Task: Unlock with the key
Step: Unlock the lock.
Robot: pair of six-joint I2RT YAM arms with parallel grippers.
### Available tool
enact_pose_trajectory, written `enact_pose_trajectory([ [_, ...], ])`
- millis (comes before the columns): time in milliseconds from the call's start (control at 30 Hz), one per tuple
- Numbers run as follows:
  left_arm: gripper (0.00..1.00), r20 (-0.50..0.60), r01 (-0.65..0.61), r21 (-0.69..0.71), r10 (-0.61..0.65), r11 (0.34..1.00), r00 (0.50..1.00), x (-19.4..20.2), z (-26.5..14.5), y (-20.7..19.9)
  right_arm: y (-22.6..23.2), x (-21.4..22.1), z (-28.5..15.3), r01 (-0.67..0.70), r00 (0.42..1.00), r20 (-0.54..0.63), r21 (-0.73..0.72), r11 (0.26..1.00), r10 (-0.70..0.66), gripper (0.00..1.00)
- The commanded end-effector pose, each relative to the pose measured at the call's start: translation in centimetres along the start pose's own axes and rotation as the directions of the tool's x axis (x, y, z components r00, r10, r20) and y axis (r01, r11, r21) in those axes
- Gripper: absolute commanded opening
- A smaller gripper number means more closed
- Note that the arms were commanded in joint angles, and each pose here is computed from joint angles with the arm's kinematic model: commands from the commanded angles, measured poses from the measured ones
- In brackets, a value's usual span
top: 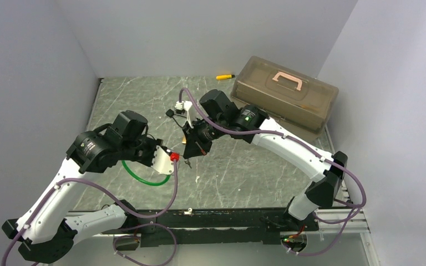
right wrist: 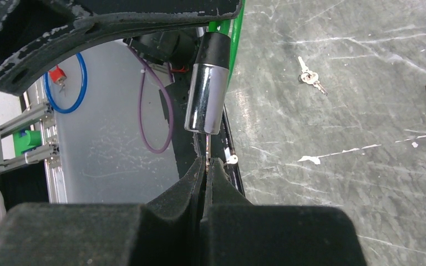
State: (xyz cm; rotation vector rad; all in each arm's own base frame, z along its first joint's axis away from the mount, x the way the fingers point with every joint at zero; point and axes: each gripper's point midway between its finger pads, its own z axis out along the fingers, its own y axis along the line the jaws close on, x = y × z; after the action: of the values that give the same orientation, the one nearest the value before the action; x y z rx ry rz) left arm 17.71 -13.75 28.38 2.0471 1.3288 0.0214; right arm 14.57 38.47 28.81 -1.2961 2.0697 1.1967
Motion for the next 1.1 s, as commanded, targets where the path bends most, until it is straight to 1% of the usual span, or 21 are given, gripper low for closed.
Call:
enact_pose_trajectory([
  [0, 0.0, 0.063, -0.013, -0.081, 0.018, 0.997, 0.998, -1.8, -0.4, 2.2, -0.1, -2.3, 0.8, 0.038, 0.996, 0.076, -0.011, 0.999, -0.037, 0.0],
  [167, 0.0, 0.056, -0.019, -0.068, 0.023, 0.998, 0.998, -1.8, 0.1, 1.9, -0.2, -2.8, 1.2, 0.041, 0.996, 0.083, -0.018, 0.999, -0.039, 0.0],
  [400, 0.0, 0.13, -0.012, -0.069, 0.02, 0.998, 0.991, -3.5, -0.3, 2.2, 0.5, -3.9, 1.9, 0.046, 0.988, 0.149, -0.079, 0.996, -0.034, 0.0],
  [533, 0.0, 0.154, -0.007, -0.057, 0.015, 0.998, 0.988, -3.9, 0.0, 1.9, 1.2, -4.9, 1.7, 0.063, 0.98, 0.195, -0.103, 0.993, -0.042, 0.0],
  [733, 0.0, 0.19, 0.004, -0.085, 0.012, 0.996, 0.982, -4.8, -0.7, 2.8, 1.0, -4.9, 2.2, 0.051, 0.981, 0.194, -0.109, 0.993, -0.029, 0.0],
  [833, 0.0, 0.21, 0.013, -0.073, 0.003, 0.997, 0.978, -5.2, -0.7, 2.6, 1.1, -5.3, 2.0, 0.055, 0.977, 0.211, -0.105, 0.993, -0.032, 0.0],
  [867, 0.0, 0.205, 0.012, -0.068, 0.003, 0.998, 0.979, -5.0, -0.6, 2.4, 1.1, -5.5, 1.9, 0.06, 0.977, 0.212, -0.101, 0.993, -0.037, 0.06],
  [933, 0.0, 0.178, 0.006, -0.064, 0.005, 0.998, 0.984, -4.4, -0.2, 2.1, 1.1, -5.5, 1.4, 0.069, 0.977, 0.206, -0.087, 0.994, -0.05, 0.25],
  [967, 0.0, 0.163, 0.003, -0.068, 0.008, 0.998, 0.987, -4.1, -0.1, 2.1, 1.0, -5.4, 1.1, 0.078, 0.976, 0.207, -0.073, 0.994, -0.061, 0.32],
  [1000, 0.0, 0.149, 0.0, -0.069, 0.01, 0.998, 0.989, -3.8, -0.1, 1.9, 1.1, -5.5, 0.6, 0.088, 0.974, 0.213, -0.064, 0.994, -0.072, 0.36],
  [1067, 0.0, 0.126, -0.002, -0.073, 0.011, 0.997, 0.992, -3.2, 0.1, 1.7, 1.0, -5.5, -0.5, 0.102, 0.969, 0.231, -0.047, 0.994, -0.088, 0.4],
])
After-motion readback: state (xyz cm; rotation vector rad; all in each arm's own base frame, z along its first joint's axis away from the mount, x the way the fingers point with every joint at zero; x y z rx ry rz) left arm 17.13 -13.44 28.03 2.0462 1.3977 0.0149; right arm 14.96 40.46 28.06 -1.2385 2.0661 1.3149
